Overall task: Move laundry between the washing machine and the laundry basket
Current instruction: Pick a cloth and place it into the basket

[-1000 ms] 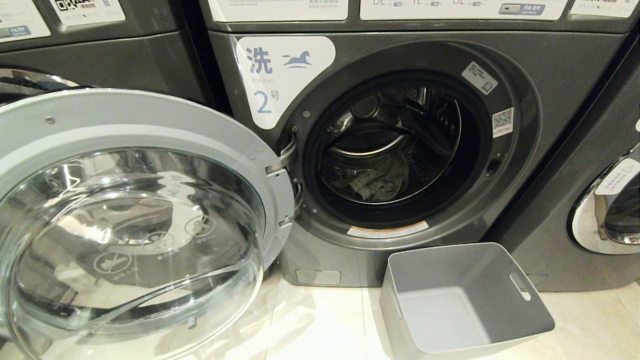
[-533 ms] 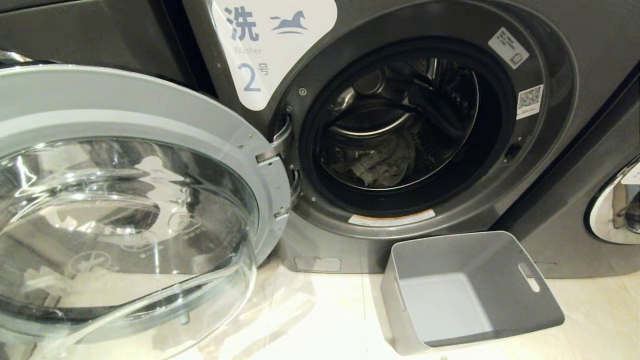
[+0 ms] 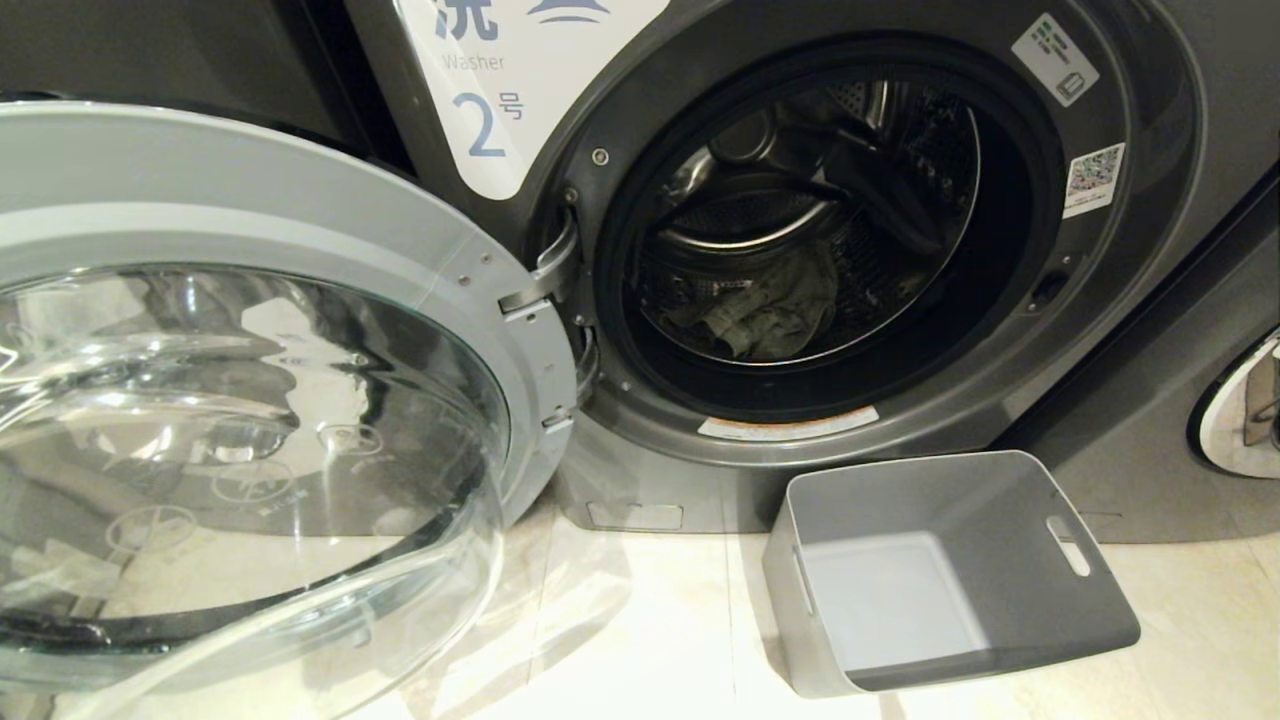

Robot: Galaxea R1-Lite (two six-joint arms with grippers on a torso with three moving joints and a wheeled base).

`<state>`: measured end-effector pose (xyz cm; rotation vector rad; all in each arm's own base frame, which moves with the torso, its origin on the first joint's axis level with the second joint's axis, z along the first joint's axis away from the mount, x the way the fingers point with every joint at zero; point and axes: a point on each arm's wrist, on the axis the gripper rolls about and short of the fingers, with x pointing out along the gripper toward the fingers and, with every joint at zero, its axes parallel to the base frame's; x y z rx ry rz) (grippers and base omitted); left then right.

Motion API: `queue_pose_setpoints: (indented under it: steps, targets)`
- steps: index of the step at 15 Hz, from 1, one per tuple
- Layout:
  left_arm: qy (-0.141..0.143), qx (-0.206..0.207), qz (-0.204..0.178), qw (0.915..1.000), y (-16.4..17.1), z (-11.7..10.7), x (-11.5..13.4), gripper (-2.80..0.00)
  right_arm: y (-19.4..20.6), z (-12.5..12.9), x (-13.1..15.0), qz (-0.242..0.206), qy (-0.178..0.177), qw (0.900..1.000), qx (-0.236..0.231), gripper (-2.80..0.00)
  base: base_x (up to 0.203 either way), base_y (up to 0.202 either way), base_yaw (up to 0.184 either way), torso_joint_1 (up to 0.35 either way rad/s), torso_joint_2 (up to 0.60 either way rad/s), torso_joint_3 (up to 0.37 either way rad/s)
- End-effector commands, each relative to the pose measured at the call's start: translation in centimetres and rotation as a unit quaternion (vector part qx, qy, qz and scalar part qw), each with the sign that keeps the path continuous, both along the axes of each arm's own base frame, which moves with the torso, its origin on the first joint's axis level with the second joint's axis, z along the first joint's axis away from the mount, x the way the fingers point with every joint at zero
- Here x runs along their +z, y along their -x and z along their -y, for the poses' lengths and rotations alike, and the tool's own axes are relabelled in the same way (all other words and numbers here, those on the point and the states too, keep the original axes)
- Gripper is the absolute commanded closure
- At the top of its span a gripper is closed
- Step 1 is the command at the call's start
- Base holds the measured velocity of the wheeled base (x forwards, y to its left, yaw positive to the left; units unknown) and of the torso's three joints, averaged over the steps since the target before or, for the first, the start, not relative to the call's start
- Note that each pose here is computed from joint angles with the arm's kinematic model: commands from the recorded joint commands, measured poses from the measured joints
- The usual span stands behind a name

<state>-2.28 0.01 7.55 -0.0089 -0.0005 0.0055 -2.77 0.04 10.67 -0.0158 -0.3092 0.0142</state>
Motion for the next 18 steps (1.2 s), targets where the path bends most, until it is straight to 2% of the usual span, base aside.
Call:
queue_pose_setpoints:
  steps: [1,18]
  targets:
    - [0.000,0.000,0.001,1.0000,0.01,0.00,0.00,0.00,-0.41,0.00,-1.07,-0.020,0.002,1.000,0.001,0.00,0.000,0.000,0.000,0.000,0.00,0.000]
    - [-0.001,0.000,0.001,1.0000,0.01,0.00,0.01,0.00,-0.41,0.00,-1.06,-0.019,-0.002,1.000,0.000,0.00,0.000,0.000,0.000,0.000,0.00,0.000]
